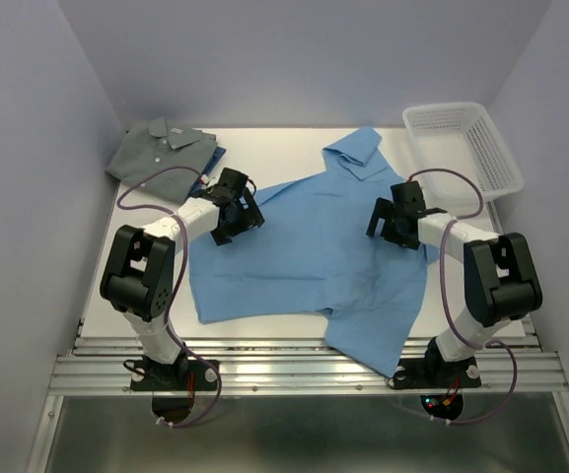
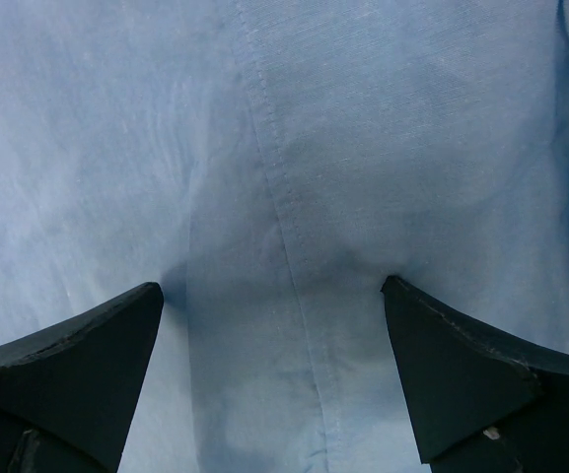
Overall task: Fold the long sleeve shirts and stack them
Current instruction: Flatten the shirt out
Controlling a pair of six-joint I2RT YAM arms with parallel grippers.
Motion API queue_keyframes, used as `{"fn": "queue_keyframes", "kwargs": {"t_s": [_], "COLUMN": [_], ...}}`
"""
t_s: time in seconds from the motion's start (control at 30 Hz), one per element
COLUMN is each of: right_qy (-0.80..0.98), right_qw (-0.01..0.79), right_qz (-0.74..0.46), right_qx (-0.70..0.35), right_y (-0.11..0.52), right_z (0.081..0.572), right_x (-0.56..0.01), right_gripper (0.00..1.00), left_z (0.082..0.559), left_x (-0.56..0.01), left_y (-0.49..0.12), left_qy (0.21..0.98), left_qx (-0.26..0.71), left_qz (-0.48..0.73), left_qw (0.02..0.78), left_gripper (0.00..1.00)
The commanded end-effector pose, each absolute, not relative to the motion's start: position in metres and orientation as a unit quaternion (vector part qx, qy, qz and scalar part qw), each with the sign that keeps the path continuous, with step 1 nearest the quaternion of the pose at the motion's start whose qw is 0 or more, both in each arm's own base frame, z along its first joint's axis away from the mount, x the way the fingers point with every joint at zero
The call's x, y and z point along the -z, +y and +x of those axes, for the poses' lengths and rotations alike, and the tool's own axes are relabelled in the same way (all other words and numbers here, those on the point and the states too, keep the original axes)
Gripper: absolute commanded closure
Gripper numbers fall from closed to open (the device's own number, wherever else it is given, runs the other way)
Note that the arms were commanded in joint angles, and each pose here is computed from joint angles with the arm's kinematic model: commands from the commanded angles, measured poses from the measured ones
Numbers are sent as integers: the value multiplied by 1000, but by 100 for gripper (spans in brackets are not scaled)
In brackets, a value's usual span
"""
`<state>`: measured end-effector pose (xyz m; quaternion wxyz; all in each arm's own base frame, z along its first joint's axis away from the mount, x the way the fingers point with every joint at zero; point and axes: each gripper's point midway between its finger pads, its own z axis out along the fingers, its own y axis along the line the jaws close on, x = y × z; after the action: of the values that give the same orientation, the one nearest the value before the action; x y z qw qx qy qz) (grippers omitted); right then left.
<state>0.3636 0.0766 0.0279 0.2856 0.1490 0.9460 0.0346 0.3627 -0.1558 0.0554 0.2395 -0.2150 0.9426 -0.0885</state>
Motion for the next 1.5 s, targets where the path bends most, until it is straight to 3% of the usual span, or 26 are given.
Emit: {"fn": "queue_keyframes", "kwargs": {"t_s": [0.0, 0.23, 0.53, 0.93, 1.23, 1.33, 1.37, 1.43, 1.47], "right_qy": [962, 963, 965, 962, 962, 961, 961, 960, 960], "right_qw": [176, 195, 190, 203, 210, 213, 215, 218, 220], "right_qz": [198, 182, 175, 177, 174, 174, 174, 174, 173], "right_qx": [62, 35, 29, 31, 24, 23, 22, 21, 20], "right_y": [17, 21, 24, 22, 24, 24, 24, 24, 24], "right_z": [290, 302, 302, 304, 305, 305, 306, 306, 306], "right_x": [9, -9, -6, -14, -18, -19, -21, -22, -23], "right_gripper": [0, 0, 0, 0, 0, 0, 0, 0, 0], "left_z": [377, 393, 442, 444, 471, 479, 482, 484, 487], "left_x": [-69, -62, -104, -70, -54, -50, -54, -59, -65], "left_y": [-144, -142, -161, -161, -176, -178, -180, -183, -185], "left_qy": [935, 934, 919, 932, 928, 930, 929, 927, 925], "left_qx": [51, 24, 55, 33, 49, 47, 50, 59, 64], "left_qz": [-230, -235, -228, -216, -213, -209, -209, -209, -210], "left_qw": [265, 267, 316, 290, 300, 298, 301, 305, 310], "left_gripper": [1, 1, 1, 1, 13, 30, 49, 77, 100]}}
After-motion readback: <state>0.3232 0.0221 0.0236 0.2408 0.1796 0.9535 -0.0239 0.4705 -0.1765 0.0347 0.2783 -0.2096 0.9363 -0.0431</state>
